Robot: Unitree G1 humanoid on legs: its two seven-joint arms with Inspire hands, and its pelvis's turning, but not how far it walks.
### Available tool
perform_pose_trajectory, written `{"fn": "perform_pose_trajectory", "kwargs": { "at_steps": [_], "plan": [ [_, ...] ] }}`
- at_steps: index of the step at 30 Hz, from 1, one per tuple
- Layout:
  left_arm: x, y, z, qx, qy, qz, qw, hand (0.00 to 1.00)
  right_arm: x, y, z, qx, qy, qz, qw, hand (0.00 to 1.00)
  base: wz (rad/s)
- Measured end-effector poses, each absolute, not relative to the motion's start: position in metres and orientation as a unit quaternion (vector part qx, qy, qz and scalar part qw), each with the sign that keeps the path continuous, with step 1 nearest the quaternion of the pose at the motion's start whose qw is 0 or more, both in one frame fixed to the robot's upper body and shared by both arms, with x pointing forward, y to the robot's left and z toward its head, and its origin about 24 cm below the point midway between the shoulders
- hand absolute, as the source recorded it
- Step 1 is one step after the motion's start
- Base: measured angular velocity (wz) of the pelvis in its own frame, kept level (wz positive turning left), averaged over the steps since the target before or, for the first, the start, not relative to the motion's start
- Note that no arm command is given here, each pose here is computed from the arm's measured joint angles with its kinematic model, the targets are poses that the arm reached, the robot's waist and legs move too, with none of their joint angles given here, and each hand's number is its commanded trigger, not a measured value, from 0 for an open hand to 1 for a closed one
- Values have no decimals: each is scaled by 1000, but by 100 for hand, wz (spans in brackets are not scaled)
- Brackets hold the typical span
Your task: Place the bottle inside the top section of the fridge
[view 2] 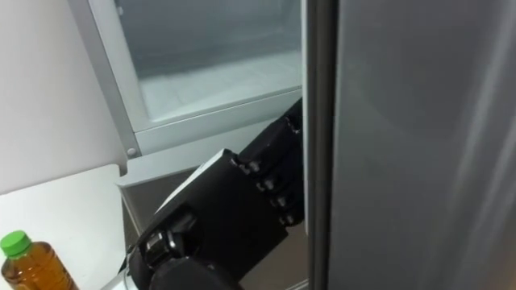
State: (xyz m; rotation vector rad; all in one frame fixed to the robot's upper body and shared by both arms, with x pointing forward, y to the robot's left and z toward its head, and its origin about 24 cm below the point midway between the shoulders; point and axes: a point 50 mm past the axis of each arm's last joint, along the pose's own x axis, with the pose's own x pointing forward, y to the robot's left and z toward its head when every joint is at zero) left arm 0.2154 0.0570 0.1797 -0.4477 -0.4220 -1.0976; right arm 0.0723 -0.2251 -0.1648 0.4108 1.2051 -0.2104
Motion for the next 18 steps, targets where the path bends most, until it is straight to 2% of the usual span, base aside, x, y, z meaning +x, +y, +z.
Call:
{"fn": "perform_pose_trajectory", "kwargs": {
  "at_steps": [18],
  "plan": [
    [217,54,178,-220,-193,-513,807,0,72,-226,-165,193,560,-101,799,0,0]
  ]
}}
